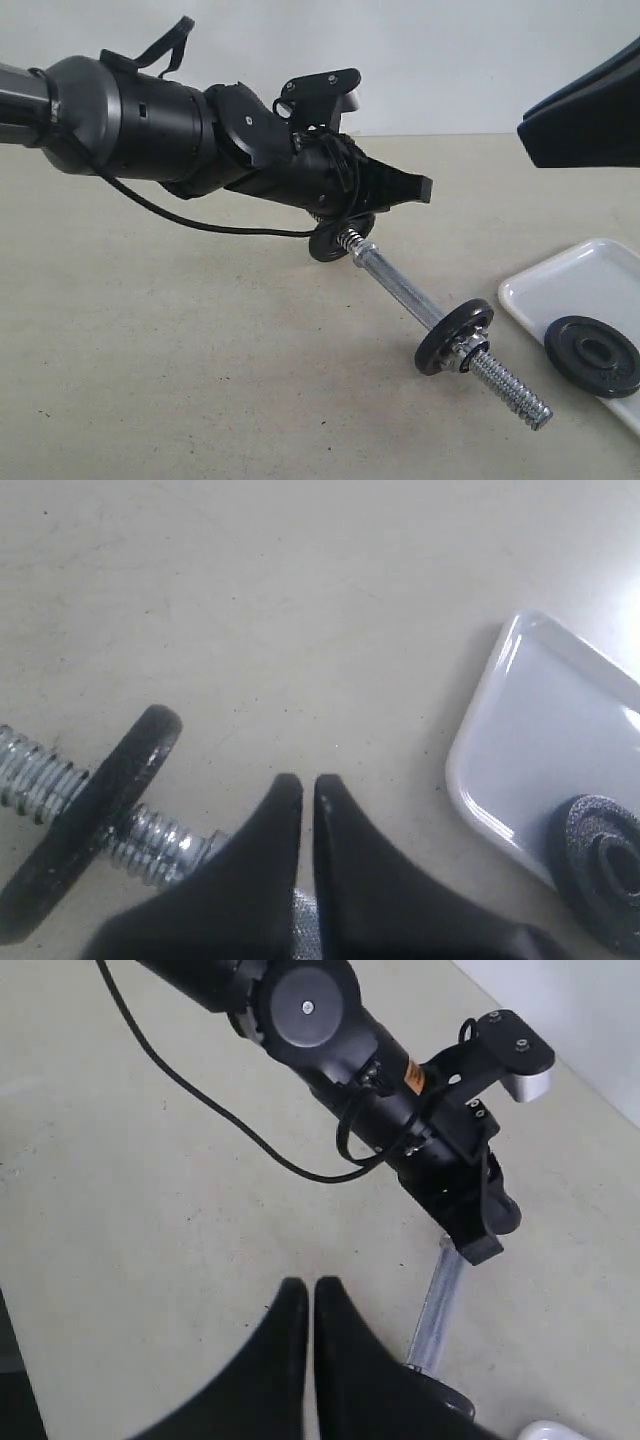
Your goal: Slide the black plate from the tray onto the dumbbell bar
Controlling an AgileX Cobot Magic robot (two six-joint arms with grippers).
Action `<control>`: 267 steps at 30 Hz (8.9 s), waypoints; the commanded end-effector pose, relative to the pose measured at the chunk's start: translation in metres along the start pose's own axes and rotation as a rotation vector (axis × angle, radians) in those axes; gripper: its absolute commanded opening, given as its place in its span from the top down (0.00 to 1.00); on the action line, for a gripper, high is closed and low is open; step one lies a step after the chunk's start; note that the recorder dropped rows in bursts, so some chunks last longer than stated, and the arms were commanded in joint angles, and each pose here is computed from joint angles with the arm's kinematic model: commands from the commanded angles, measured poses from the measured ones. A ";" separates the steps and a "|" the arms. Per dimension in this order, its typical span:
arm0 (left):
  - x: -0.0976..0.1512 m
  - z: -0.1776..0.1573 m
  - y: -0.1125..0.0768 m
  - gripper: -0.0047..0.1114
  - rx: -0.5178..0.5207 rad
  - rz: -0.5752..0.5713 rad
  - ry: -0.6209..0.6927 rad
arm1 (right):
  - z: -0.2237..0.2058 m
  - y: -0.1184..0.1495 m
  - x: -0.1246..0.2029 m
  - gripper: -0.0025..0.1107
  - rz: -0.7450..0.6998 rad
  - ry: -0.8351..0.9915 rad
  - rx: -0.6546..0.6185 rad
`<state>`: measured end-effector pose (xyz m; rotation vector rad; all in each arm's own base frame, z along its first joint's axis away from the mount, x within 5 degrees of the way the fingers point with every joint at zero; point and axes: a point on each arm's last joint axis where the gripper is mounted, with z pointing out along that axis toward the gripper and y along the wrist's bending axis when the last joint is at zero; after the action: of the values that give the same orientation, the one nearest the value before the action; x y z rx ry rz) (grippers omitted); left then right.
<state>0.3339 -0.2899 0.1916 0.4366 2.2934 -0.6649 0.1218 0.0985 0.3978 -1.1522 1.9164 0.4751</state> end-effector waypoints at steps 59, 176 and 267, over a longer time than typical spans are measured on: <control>0.034 0.009 -0.042 0.45 -0.084 1.868 0.288 | -0.002 0.000 0.000 0.98 -0.027 -0.001 0.014; 0.045 0.042 -0.012 0.92 -0.209 1.700 0.757 | -0.002 -0.001 -0.001 0.98 -0.020 -0.014 0.026; -0.028 -0.070 -0.085 0.57 -0.129 -0.284 0.176 | -0.002 0.000 0.005 0.98 -0.042 0.054 0.008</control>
<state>0.2742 -0.3108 0.2844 0.3892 2.5714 -0.4352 0.1226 0.0957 0.3953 -1.1874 1.9254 0.4177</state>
